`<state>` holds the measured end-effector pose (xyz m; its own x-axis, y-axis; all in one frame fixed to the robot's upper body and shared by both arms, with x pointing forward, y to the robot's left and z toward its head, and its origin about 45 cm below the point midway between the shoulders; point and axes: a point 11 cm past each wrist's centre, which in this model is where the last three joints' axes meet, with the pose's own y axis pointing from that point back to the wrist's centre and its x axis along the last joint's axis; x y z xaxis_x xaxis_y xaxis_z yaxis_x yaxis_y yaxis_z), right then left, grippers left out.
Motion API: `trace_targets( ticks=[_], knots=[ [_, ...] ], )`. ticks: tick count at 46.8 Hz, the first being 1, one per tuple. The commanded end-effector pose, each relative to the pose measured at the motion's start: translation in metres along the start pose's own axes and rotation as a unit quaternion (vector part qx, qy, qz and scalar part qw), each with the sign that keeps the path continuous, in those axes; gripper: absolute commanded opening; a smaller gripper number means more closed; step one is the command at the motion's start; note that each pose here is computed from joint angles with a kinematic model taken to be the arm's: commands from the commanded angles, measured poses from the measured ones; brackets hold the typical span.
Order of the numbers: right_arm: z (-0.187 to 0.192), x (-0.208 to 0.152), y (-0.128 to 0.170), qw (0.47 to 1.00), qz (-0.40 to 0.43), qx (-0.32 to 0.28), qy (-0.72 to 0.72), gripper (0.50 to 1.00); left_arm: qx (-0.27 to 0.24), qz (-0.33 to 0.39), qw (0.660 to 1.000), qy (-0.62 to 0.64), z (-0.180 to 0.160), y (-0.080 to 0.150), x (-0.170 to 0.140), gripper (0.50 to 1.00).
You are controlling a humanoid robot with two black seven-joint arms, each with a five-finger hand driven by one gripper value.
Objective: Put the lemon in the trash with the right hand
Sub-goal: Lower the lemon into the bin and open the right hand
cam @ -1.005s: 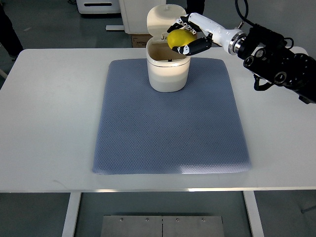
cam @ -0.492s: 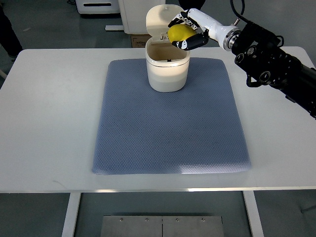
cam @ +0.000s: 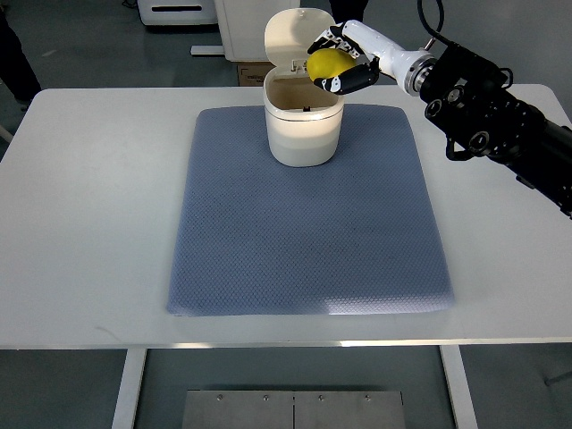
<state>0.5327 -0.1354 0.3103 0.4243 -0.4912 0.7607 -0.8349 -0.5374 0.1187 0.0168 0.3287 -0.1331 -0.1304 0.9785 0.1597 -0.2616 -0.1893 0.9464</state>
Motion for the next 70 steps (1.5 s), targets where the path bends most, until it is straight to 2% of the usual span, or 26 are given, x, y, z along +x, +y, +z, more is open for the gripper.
trace_targets(
  ticks=[1,5,8,11,16,19,43,50,54,64,70],
  knots=[
    [0.002,-0.001,0.000,1.000,0.000,-0.002,0.000,0.621,0.000,0.000,1.000,0.000,0.000,0.000,0.000,1.000],
    [0.002,-0.002,0.001,1.000,0.001,-0.002,-0.001,0.696,0.000,0.000,1.000,0.000,0.000,0.000,0.000,1.000],
    [0.003,-0.002,0.001,1.000,0.002,-0.003,-0.001,0.780,0.000,0.000,1.000,0.000,0.000,0.000,0.000,1.000],
    [0.003,-0.003,0.001,1.000,0.001,-0.003,-0.002,0.828,0.000,0.000,1.000,0.000,0.000,0.000,0.000,1.000],
    [0.004,-0.003,0.001,1.000,0.002,-0.003,-0.003,0.939,0.000,0.000,1.000,0.000,0.000,0.000,0.000,1.000],
    [0.004,-0.003,0.001,1.000,0.003,-0.003,-0.003,0.983,0.000,0.000,1.000,0.000,0.000,0.000,0.000,1.000],
    [-0.005,0.001,-0.001,1.000,0.004,0.007,-0.002,0.995,0.000,0.000,1.000,0.000,0.000,0.000,0.000,1.000],
    [-0.011,-0.009,-0.003,1.000,-0.011,0.016,-0.007,0.998,0.000,0.000,1.000,0.000,0.000,0.000,0.000,1.000],
    [-0.028,-0.021,-0.006,0.999,-0.034,0.036,-0.014,1.000,0.000,0.000,1.000,0.000,0.000,0.000,0.000,1.000],
    [-0.031,-0.006,0.016,0.996,-0.059,0.055,-0.025,1.000,0.000,0.000,1.000,0.000,0.000,0.000,0.000,1.000],
    [-0.020,0.007,0.029,0.997,-0.055,0.047,-0.029,1.000,0.000,0.000,1.000,0.000,0.000,0.000,0.000,1.000]
  ],
)
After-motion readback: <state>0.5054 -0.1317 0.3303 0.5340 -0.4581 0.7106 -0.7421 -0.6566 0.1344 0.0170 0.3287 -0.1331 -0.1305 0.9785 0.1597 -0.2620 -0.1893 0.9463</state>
